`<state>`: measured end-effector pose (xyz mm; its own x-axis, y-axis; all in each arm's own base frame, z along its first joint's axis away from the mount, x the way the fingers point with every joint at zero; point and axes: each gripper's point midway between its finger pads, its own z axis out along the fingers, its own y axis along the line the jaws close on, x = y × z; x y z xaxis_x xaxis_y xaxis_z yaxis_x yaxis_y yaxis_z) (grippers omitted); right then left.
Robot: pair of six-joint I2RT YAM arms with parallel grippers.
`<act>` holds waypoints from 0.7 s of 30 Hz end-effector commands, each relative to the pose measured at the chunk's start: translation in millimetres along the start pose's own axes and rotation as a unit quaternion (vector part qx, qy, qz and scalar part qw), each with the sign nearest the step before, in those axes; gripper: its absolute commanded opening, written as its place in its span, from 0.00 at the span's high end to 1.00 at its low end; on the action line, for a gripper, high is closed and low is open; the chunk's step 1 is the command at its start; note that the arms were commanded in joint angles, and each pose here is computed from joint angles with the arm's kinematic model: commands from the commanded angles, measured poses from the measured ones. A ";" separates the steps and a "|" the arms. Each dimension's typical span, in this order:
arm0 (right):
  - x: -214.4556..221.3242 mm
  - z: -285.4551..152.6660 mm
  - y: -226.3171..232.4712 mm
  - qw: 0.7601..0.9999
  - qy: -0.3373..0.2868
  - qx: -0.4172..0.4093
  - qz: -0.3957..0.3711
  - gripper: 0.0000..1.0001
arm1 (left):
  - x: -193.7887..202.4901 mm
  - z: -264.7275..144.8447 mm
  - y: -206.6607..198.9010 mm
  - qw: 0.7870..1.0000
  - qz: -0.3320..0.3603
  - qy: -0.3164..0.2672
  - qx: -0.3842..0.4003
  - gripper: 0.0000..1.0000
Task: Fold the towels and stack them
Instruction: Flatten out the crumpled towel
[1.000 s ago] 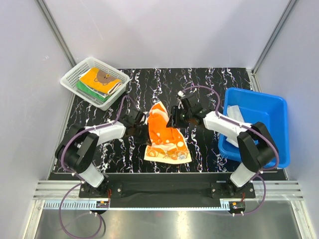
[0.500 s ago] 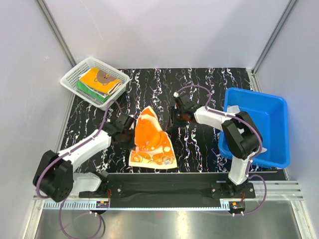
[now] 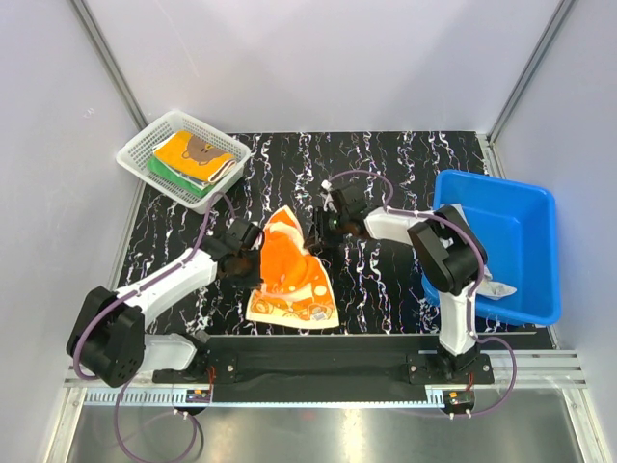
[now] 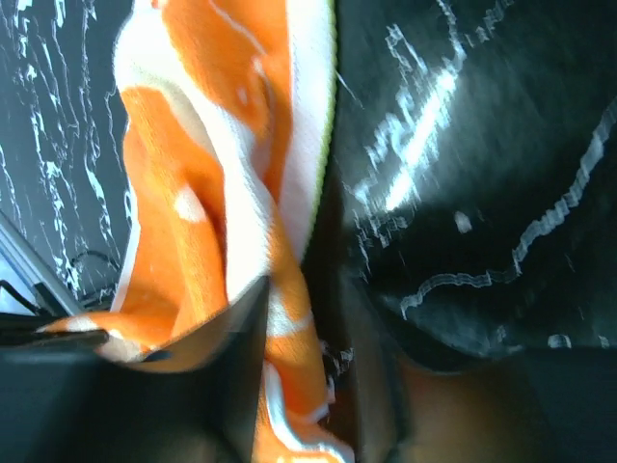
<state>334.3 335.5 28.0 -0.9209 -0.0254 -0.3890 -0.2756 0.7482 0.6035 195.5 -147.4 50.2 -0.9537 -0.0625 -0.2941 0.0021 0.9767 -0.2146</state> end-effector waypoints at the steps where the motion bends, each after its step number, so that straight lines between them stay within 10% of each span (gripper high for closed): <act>1: -14.3 12.3 23.8 0.999 -0.005 -0.050 -0.017 0.63 | -12.3 0.2 -12.4 0.999 0.004 -0.021 0.026 1.00; 4: -46.0 -5.3 11.5 0.997 -0.055 0.022 -0.044 1.00 | -25.2 -10.4 -13.8 0.999 0.014 -0.032 0.014 1.00; 13: -97.1 -119.4 37.5 0.980 -0.105 0.108 -0.132 1.00 | -39.3 -51.5 -16.2 0.998 0.023 -0.061 0.007 1.00; 21: -50.4 -45.2 42.1 0.997 -0.046 0.000 -0.062 0.50 | -17.5 -36.7 -5.8 0.999 0.019 -0.043 0.006 1.00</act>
<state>371.5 319.7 161.0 -0.7677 -0.0361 -0.6398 -0.4300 0.7693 0.4725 203.7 -142.8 88.2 -0.9299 -0.0449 -0.3650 0.0278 0.9811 -0.1914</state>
